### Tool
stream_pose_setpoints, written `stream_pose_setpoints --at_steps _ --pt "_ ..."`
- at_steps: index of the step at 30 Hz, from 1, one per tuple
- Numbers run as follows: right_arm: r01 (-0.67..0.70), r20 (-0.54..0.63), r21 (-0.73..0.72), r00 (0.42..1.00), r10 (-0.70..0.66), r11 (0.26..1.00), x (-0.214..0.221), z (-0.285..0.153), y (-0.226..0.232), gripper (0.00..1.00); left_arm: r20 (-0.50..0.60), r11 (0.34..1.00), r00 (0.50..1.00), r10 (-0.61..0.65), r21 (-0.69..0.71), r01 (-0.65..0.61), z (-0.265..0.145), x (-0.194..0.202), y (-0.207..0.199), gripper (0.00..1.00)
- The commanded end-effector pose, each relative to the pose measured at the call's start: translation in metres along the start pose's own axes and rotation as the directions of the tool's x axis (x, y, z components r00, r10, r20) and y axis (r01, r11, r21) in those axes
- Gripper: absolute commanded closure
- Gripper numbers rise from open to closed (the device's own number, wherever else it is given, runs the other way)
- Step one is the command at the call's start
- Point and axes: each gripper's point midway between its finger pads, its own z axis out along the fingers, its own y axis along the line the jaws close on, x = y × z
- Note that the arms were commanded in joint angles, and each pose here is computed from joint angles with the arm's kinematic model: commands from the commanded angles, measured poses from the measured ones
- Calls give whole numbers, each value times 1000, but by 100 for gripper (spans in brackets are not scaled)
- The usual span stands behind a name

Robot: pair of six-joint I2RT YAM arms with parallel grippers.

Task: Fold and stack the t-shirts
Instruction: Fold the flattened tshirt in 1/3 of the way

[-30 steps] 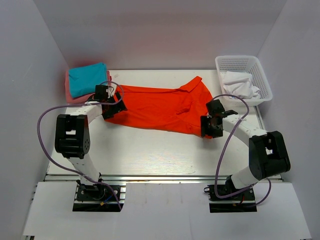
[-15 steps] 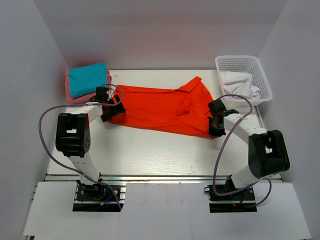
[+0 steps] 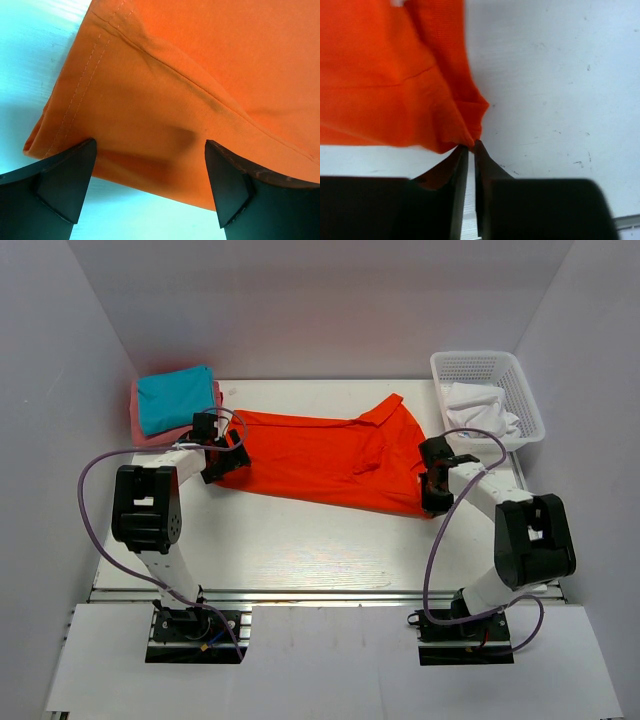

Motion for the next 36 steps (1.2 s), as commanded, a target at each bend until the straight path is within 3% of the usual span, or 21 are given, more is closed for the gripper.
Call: stream_pose_setpoints --at_steps 1,2,6,8,11,14,15,16,20,24,36 --pt "-26 -34 121 999 31 992 7 6 -23 81 -61 997 998 -1 -74 -3 -6 20 20 0" --pt "-30 -33 153 999 36 988 7 4 -29 81 -61 997 998 -10 -74 6 -6 20 19 0" --pt "-122 47 272 992 113 955 -5 -13 -59 42 -65 996 998 -11 -86 5 -8 23 22 0" --pt "-139 57 294 990 128 946 -5 -19 -64 36 -55 997 998 -10 -82 5 -11 21 21 0" --pt "-129 111 246 988 105 961 -24 -35 -58 38 -44 998 999 2 -64 -5 -16 17 17 0" --pt "-57 199 -78 977 72 995 -51 -60 -4 29 -39 999 999 2 -34 -4 -20 17 12 0" --pt "-36 250 -146 966 72 989 -63 -67 9 21 -23 1000 1000 4 -16 -4 -22 12 8 0" --pt "46 269 -346 962 52 937 -64 -83 47 10 -26 1000 1000 4 -6 -4 -21 14 7 0" --pt "162 324 -498 946 9 852 -69 -100 85 10 -34 1000 999 4 11 -3 -21 16 4 0" --pt "138 241 -593 970 11 793 -59 -82 110 10 -25 1000 1000 4 15 -4 -21 14 3 0" --pt "-201 -25 -369 978 207 907 -15 16 62 10 -90 998 995 -40 -51 36 -20 43 21 0"
